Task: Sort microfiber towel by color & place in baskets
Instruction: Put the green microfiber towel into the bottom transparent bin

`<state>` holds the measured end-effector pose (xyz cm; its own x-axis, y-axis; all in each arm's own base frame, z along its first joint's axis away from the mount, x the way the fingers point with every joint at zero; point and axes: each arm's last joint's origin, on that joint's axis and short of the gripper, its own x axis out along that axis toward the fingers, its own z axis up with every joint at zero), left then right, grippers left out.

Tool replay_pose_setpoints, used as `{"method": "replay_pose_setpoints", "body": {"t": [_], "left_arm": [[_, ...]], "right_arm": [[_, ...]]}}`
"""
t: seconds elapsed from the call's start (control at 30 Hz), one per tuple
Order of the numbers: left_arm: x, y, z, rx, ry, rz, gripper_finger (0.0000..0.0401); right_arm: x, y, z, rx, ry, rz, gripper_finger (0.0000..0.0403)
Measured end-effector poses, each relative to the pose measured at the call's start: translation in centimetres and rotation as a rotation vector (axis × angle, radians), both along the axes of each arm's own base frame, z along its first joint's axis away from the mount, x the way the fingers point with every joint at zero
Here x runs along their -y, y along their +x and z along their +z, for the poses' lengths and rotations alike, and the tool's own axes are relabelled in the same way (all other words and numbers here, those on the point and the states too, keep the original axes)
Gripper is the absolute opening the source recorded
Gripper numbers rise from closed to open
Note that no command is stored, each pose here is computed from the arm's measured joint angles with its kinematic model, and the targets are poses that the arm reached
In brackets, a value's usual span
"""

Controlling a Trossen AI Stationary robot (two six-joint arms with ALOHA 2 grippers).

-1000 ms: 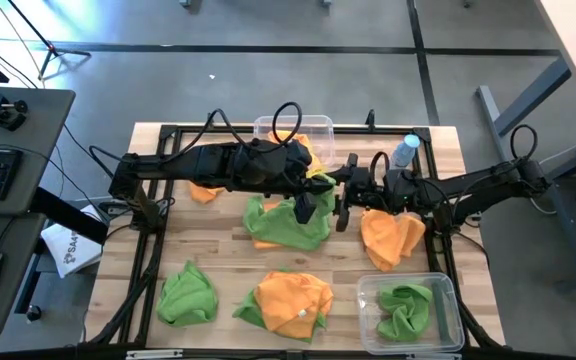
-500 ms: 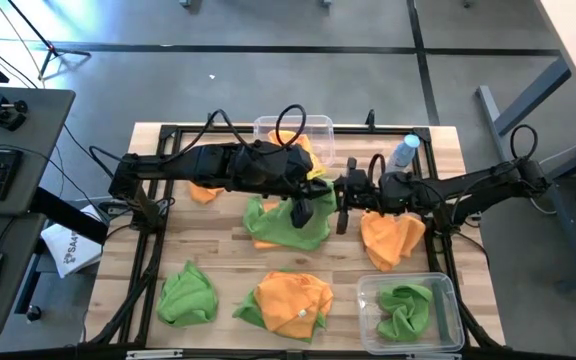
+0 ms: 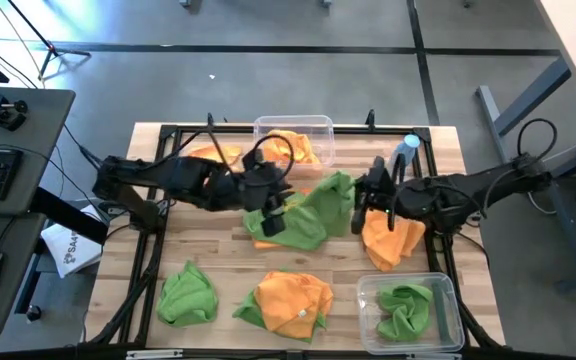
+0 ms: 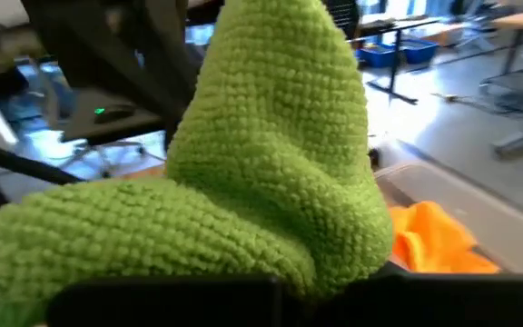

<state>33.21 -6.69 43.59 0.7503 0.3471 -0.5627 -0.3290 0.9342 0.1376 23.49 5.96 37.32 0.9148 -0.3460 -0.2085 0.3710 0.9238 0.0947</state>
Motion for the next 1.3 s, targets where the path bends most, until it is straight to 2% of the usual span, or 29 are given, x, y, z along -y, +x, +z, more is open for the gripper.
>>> {"method": "replay_pose_setpoints", "body": {"t": [0.07, 0.23, 0.37, 0.53, 0.73, 0.9, 1.0, 1.17, 1.3], "left_arm": [[0.2, -1.2, -0.5, -0.014, -0.009, -0.011, 0.0051], [0.4, -5.2, -2.2, 0.03, -0.055, -0.035, 0.0051], [0.2, -9.1, -3.4, 0.127, -0.134, -0.103, 0.0051], [-0.7, -14.2, -5.4, 0.201, -0.193, -0.125, 0.0051], [-1.8, -18.5, -8.3, 0.237, -0.289, -0.111, 0.0051], [-2.0, -20.2, -10.0, 0.251, -0.355, -0.139, 0.0051], [-1.8, -20.6, -10.7, 0.253, -0.379, -0.174, 0.0051], [-1.4, -20.8, -11.3, 0.239, -0.411, -0.198, 0.0051], [-1.1, -20.9, -11.3, 0.228, -0.429, -0.231, 0.0051]], "right_arm": [[-0.7, -0.2, 1.5, -0.036, -0.019, -0.048, 0.0002], [-2.2, -0.3, 5.2, -0.042, 0.021, -0.095, 0.0001], [-3.9, 0.1, 6.3, -0.11, 0.067, -0.1, 0.0001], [-6.0, 0.2, 7.5, -0.192, 0.217, -0.13, 0.0001], [-9.3, -0.8, 9.4, -0.291, 0.437, -0.056, 0.0], [-11.9, -3.0, 10.2, -0.393, 0.628, -0.043, 0.0], [-13.6, -4.3, 10.5, -0.414, 0.71, 0.024, 0.0], [-16.2, -6.5, 9.4, -0.53, 0.908, 0.003, 0.0], [-18.2, -7.9, 7.7, -0.678, 1.067, -0.089, 0.0]]}}
